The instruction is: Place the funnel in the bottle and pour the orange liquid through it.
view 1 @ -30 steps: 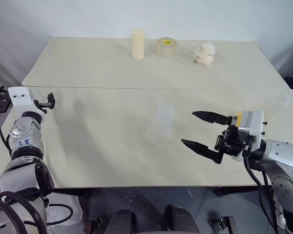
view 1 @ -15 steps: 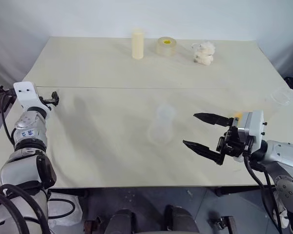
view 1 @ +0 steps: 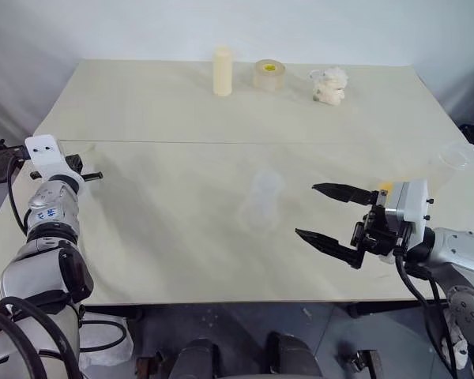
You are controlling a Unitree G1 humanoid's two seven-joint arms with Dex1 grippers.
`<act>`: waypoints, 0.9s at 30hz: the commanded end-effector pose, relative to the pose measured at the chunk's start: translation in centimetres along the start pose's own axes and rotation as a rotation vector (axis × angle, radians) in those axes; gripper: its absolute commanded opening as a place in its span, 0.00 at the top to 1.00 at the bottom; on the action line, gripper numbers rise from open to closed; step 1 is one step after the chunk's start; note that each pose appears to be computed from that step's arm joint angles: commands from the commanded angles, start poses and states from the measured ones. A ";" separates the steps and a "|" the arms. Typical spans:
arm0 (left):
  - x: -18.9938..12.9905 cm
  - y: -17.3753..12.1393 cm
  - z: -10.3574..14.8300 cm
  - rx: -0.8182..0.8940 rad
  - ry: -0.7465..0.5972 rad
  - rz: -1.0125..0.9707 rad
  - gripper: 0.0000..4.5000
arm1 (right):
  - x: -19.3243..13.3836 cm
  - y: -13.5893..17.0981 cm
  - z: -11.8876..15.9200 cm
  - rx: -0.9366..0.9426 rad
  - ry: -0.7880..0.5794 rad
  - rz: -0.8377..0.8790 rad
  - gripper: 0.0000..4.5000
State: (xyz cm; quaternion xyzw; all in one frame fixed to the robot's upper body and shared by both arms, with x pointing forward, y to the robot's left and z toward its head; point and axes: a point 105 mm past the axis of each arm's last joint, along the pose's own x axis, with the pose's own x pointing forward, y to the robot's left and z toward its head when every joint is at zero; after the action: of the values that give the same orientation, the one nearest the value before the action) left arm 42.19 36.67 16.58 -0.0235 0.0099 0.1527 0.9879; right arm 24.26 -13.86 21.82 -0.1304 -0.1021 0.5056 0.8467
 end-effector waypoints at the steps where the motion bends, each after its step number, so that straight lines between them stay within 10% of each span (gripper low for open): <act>1: 0.0 0.2 1.4 -0.008 -0.049 -0.008 0.99 | -0.3 0.0 1.2 -0.048 -0.011 0.002 0.00; 10: -0.5 0.0 1.3 0.044 -0.087 -0.092 0.99 | 0.1 -0.5 1.2 -0.052 -0.015 0.005 0.00; 27: -9.9 -12.2 6.0 0.118 -0.337 -1.030 0.99 | 0.4 -2.4 0.6 -0.071 -0.024 0.012 0.00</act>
State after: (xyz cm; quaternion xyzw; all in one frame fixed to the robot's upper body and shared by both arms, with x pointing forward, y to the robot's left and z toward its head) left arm 37.88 23.97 20.86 0.0363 -0.1137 -0.2958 0.9478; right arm 26.37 -14.47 22.57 -0.1448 -0.1113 0.5055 0.8433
